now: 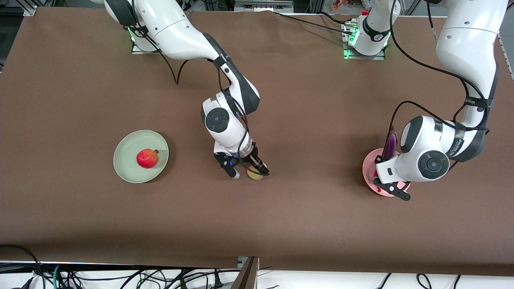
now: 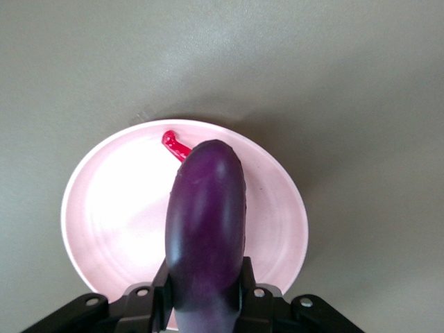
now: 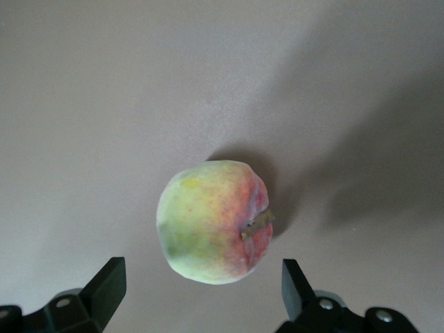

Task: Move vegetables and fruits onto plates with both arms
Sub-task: 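Release the eggplant on the pink plate while the right gripper grasps the apple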

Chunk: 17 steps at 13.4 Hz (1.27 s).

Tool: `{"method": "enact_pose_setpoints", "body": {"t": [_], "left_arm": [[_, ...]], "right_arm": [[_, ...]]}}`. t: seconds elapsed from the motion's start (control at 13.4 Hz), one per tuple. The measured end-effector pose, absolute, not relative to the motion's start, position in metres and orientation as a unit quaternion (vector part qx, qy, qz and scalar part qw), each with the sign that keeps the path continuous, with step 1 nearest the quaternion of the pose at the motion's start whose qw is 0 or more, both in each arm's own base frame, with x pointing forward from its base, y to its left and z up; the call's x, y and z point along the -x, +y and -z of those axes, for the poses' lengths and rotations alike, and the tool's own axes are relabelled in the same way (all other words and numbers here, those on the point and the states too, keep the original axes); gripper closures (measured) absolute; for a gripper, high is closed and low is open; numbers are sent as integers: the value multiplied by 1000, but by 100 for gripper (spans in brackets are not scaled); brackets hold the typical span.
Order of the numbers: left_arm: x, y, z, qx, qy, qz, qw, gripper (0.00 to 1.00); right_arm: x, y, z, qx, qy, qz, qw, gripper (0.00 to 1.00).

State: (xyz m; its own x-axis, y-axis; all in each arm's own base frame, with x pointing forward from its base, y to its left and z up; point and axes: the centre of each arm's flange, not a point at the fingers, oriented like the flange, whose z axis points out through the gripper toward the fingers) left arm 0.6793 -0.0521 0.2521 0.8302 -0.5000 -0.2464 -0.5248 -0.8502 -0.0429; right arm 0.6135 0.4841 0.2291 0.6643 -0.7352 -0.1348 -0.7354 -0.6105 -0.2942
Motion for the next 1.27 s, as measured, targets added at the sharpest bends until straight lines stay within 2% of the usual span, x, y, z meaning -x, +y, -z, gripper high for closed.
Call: {"method": "enact_pose_setpoints", "body": {"t": [0.3,0.37,0.52,0.6,0.82,1.12,1.27], "left_arm": [[-681,-41,-244,941,304,-120,85,61],[-681,-42,-243,939,311,-120,84,60],[-685,-42,-245,938,318,-111,83,46],[-687,-42,-247,938,318,-107,83,36],[-690,-42,-251,938,319,-103,84,3],[-694,-50,-264,947,303,-89,56,0],[-693,-54,-303,959,267,-87,31,0]], "right_arm": [[-611,484,-209,909,391,18,144,1],[-612,485,-210,909,390,23,148,5],[-614,488,-217,910,384,28,155,31],[-614,489,-219,912,380,31,154,38],[-617,484,-222,919,367,29,140,39],[-649,416,-265,946,315,-17,78,39],[-666,357,-297,961,265,-56,50,39]]}}
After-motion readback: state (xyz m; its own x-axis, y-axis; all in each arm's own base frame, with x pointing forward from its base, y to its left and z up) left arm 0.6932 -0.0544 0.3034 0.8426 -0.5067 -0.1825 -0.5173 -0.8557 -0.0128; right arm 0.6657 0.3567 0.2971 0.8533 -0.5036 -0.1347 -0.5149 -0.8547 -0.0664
